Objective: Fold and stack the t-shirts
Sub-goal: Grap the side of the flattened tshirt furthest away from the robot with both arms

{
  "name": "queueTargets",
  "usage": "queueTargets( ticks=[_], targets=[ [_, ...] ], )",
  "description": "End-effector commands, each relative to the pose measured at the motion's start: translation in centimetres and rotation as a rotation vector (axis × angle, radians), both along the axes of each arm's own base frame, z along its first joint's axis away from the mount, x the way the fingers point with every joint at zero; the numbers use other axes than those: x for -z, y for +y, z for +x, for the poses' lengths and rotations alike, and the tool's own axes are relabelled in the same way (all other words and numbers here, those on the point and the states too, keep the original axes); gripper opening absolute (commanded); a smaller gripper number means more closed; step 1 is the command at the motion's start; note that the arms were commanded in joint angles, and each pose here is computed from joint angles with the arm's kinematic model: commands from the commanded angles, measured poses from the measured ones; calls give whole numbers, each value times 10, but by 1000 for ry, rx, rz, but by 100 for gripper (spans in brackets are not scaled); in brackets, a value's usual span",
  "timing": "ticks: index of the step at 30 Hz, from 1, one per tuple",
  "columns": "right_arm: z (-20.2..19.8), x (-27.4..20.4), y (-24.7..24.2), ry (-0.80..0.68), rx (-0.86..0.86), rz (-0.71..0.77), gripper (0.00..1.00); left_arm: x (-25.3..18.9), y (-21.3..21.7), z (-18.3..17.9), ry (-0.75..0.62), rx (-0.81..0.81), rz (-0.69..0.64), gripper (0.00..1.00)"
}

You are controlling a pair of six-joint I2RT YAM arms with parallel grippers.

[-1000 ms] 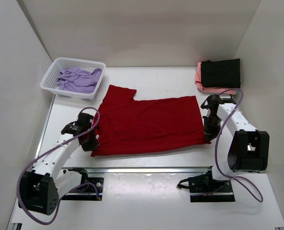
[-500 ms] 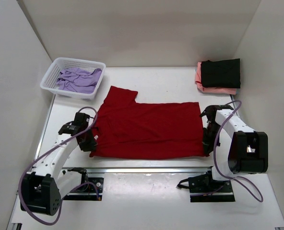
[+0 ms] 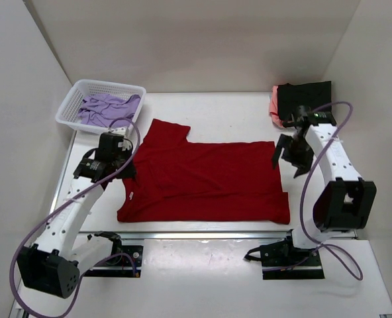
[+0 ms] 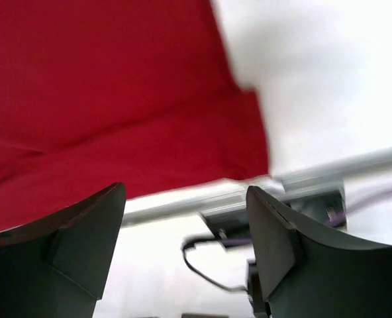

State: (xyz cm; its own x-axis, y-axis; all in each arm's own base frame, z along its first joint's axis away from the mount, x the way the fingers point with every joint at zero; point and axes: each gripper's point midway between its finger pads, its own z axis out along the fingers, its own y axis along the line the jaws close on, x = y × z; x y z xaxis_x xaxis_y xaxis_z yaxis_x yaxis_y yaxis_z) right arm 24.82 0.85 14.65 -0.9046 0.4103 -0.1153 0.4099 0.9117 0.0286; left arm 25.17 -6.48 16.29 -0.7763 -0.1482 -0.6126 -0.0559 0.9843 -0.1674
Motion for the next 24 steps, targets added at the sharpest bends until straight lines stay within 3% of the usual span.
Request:
queueTargets(
  ticks=[1,2,3,4,5,6,7,8,9,10,11,12,14,16,17,18,20,24],
  targets=[
    [47,10,17,-46,-17,41,71,-24,-12,43,-154,40,8,14],
    [63,5,20,-83,-48,38,66,-24,-22,53,-165,62,-7,9],
    [85,4,17,-121,-52,27,53,-28,-28,60,-179,81,-21,2],
    [101,15,16,-126,-76,28,16,-29,-32,71,-182,81,-22,1],
    [121,12,16,-158,-75,30,0,-25,-36,82,-179,97,-20,0],
    [139,4,12,-209,-80,18,0,-23,-40,96,-184,102,-10,0],
    [152,15,11,-202,-76,27,0,-29,-41,106,-206,103,-9,7],
    [167,19,10,-205,-86,27,6,-32,-42,125,-228,105,-1,20],
    [180,13,11,-232,-93,29,13,-21,-43,141,-215,89,18,54],
    [192,19,12,-225,-103,33,17,-20,-50,160,-223,109,15,60],
    [197,33,0,-190,-96,20,20,-30,-51,175,-252,100,4,62],
    [210,25,-3,-220,-102,15,28,-14,-54,190,-222,91,-14,60],
    [219,49,-6,-145,-112,3,39,-17,-62,221,-237,67,-62,54],
    [240,38,-9,-183,-118,-10,49,10,-70,246,-191,54,-84,45],
    [240,51,-6,-150,-123,-5,51,-3,-77,262,-224,58,-88,46],
    [247,48,-10,-174,-118,-10,54,21,-84,266,-172,78,-64,45],
    [252,52,-13,-183,-108,-7,58,18,-87,290,-186,76,15,53],
    [256,54,-17,-194,-73,11,58,51,-79,314,-117,0,70,54]
  ],
)
